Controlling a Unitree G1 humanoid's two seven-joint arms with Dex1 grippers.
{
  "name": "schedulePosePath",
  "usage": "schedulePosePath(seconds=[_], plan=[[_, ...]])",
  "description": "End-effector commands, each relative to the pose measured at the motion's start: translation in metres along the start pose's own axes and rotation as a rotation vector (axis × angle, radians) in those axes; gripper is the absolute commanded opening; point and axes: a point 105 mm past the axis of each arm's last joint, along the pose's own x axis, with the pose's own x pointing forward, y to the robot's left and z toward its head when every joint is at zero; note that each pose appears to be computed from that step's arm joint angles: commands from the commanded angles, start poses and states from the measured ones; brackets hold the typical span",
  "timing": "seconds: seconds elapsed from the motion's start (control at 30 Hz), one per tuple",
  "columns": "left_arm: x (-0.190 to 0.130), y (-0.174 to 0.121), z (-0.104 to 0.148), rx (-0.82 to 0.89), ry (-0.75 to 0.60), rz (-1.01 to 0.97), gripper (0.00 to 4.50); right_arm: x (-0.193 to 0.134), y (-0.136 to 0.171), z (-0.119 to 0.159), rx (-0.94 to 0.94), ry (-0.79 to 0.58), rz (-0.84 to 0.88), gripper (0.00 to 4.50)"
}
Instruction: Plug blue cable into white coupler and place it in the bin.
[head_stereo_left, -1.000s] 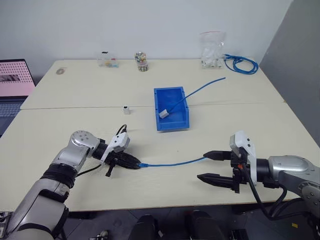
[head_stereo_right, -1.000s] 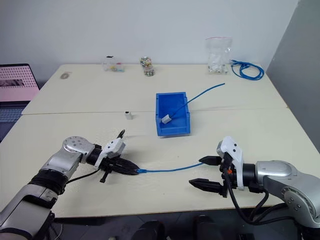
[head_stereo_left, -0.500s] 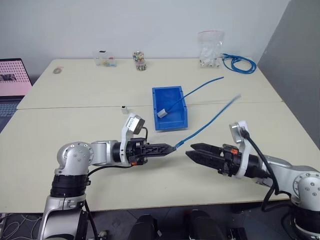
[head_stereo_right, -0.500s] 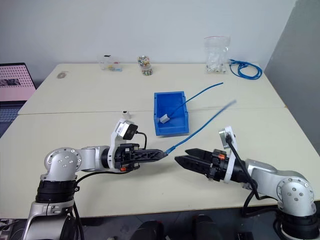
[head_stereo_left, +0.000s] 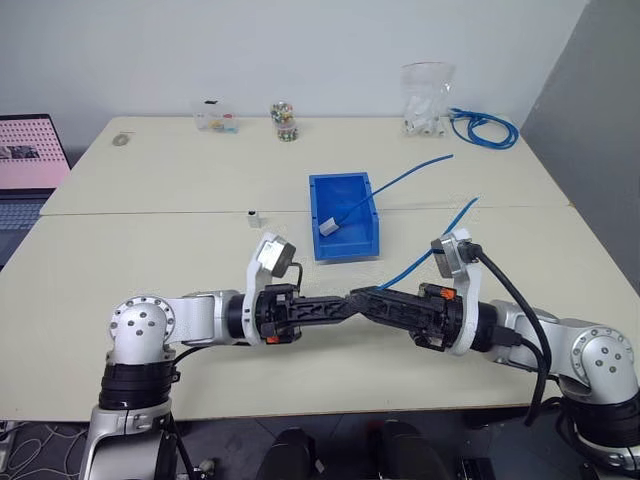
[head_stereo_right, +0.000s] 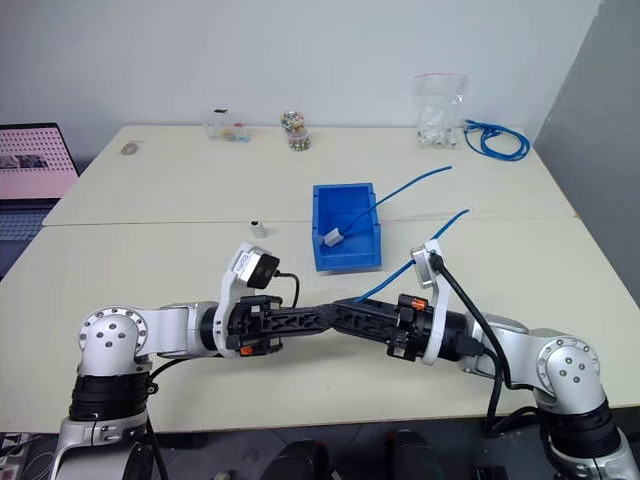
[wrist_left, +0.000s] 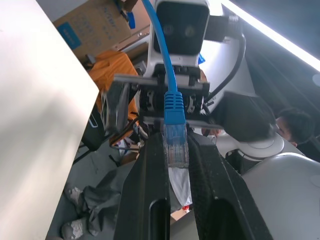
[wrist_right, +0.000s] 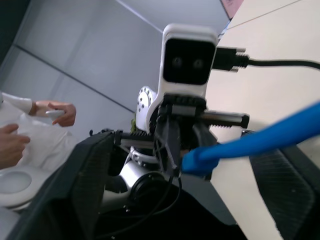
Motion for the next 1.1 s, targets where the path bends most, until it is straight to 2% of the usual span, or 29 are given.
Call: schedulePosePath(seconds=[0.03,0.43,0.47,0.57,0.63,0.67,0.73,0.83,0.93,1.03,1.1], plan=[[0.003,-0.011,-0.002,0.036,0.018,-0.03,0.23,0.001,0.009,0.004,-0.002,-0.015,0.035,3.26],[0.006,-0.008,0.003,0.047,-0.008,-0.017,0.23,-0.003,0.007,0.004,-0.001,-0.014,0.021,0.3],[0.007,-0.008,0.003,0.049,-0.01,-0.015,0.23,-0.003,0.008,0.004,-0.001,-0.014,0.023,0.16],[0.007,-0.008,0.003,0.055,-0.015,-0.014,0.23,-0.002,0.008,0.005,-0.005,-0.012,0.025,0.16],[0.007,-0.009,0.003,0.06,-0.016,-0.015,0.93,-0.002,0.006,0.006,-0.025,-0.008,0.007,0.16],[0.006,-0.009,0.002,0.063,-0.016,-0.015,1.0,-0.001,0.004,0.007,-0.034,-0.007,-0.002,0.16],[0.004,-0.01,0.0,0.086,0.006,-0.003,1.43,-0.001,0.001,0.009,-0.046,-0.01,-0.016,0.16],[-0.001,-0.012,-0.008,0.149,0.082,0.028,2.05,-0.002,-0.003,0.015,-0.069,-0.018,-0.034,0.16],[-0.015,-0.013,-0.026,0.235,0.208,0.088,2.64,-0.005,-0.006,0.022,-0.09,-0.031,-0.046,0.16],[-0.031,0.003,-0.042,0.407,0.332,0.23,3.38,-0.005,-0.01,0.027,-0.125,-0.036,-0.061,0.16],[-0.041,0.019,-0.033,0.539,0.323,0.387,3.75,-0.004,-0.013,0.031,-0.15,-0.044,-0.067,0.16]])
